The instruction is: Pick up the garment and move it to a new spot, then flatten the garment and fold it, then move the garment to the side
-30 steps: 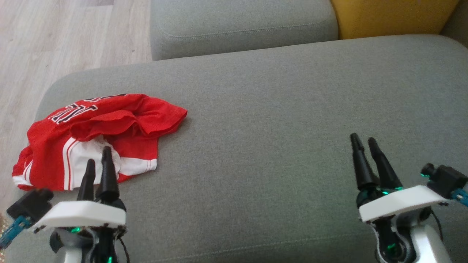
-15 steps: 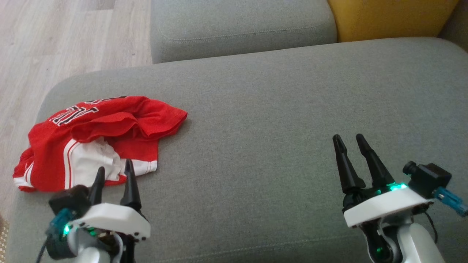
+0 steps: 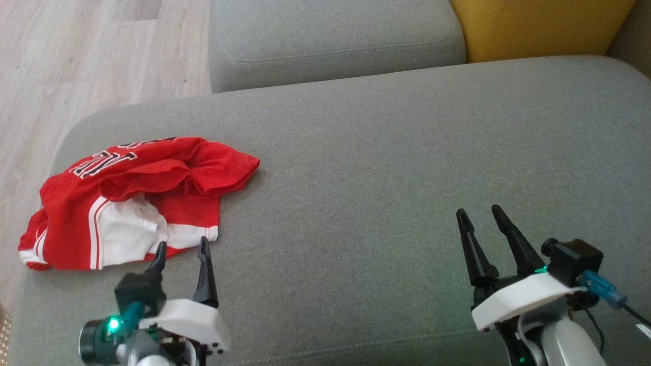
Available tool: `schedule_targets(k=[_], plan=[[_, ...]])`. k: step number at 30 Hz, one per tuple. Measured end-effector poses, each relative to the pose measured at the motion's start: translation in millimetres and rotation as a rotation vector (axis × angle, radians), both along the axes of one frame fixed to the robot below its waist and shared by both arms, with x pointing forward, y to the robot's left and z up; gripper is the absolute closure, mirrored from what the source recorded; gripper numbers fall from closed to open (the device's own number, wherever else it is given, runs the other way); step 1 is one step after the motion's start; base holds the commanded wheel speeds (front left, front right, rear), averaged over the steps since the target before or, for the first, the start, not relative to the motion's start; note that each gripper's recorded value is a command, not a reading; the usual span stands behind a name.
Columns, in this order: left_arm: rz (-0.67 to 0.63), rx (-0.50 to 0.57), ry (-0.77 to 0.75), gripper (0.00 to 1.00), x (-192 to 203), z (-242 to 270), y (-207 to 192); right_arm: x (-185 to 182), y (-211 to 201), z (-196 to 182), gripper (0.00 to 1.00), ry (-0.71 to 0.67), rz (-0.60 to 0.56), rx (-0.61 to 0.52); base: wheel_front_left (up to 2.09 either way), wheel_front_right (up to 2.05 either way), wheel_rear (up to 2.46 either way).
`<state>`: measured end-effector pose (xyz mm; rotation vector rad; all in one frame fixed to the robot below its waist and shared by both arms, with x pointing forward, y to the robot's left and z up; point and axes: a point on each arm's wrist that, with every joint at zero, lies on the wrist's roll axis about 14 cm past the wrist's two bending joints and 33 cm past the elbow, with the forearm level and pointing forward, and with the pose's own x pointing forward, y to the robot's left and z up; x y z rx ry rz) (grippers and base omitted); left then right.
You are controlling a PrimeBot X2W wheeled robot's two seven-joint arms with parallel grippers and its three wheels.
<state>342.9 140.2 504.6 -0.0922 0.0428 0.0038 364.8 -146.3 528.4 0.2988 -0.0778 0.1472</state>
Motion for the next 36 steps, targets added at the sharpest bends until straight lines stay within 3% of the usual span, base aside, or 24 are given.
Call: schedule_targets(k=[7,15,27,36], plan=[[-0.006,0.085,-0.039,0.00,-4.9,2.8,-4.3,-1.2,1.1,-1.7,0.00,-0.013,0.001,-0.080,0.00,0.00,0.00],[0.000,0.102,-0.071,0.00,-7.0,7.2,-4.8,-2.9,7.8,3.7,0.00,-0.052,0.018,-0.158,0.00,0.00,0.00],[-0.004,0.081,-0.054,0.00,-13.9,-6.5,-1.1,-5.4,3.7,-5.0,0.00,-0.037,0.004,-0.125,0.00,0.00,0.00],[-0.020,0.181,-0.111,0.00,-14.3,-2.9,-3.0,-7.3,4.1,-3.7,0.00,-0.063,0.004,-0.185,0.00,0.00,0.00]])
